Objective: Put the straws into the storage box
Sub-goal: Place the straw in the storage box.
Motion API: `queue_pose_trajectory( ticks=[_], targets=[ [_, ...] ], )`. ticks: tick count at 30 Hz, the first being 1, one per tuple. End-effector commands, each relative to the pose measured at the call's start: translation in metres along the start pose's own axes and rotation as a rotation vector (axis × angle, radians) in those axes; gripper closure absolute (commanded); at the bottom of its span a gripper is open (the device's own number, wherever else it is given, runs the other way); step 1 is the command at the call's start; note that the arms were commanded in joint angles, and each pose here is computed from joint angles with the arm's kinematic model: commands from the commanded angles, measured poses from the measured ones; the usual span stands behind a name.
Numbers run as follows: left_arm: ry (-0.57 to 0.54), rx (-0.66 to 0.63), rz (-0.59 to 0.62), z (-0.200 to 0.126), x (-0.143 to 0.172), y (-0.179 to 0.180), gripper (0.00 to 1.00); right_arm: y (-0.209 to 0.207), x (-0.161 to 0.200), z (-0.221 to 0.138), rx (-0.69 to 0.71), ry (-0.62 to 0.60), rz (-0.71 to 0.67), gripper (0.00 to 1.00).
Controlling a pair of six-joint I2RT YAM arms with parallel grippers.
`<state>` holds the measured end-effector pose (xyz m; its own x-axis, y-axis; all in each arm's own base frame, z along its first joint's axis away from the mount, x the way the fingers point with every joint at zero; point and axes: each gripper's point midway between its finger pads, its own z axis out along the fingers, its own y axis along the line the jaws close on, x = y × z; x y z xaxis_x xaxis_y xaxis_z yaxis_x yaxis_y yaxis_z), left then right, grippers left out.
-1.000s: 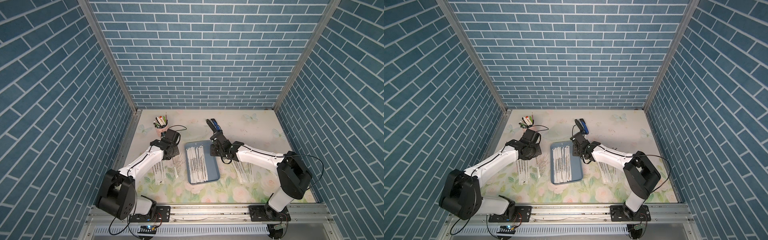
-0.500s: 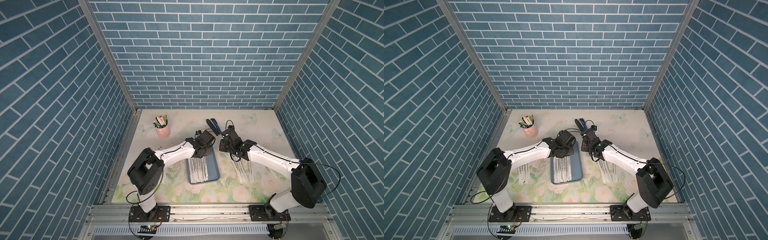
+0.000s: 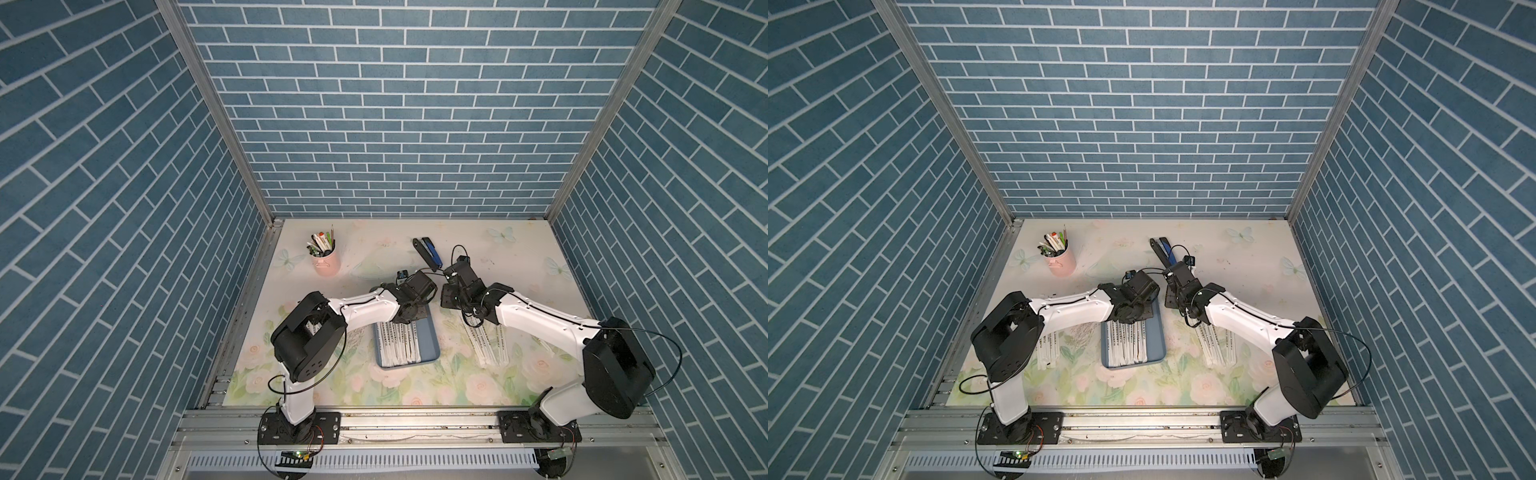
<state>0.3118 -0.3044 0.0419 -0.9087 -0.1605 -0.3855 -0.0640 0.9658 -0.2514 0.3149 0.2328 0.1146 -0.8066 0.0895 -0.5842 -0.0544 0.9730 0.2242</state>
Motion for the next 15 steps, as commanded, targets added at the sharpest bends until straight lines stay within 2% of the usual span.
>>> queue_pose_trajectory(
  ticks=[1,4,15],
  targets=[
    [0.003,-0.055,0.018,0.0106,0.0066,0.0123,1.00,-0.0055,-0.0021,-0.0043,0.018,-0.010,-0.018,0.62],
    [0.008,-0.058,0.020,0.0137,0.0084,0.0138,1.00,-0.0061,-0.0016,-0.0044,0.021,-0.008,-0.019,0.62],
    [0.005,-0.043,0.021,0.0130,0.0048,0.0131,0.88,-0.0075,0.0005,-0.0051,0.023,0.003,-0.029,0.62]
  ],
)
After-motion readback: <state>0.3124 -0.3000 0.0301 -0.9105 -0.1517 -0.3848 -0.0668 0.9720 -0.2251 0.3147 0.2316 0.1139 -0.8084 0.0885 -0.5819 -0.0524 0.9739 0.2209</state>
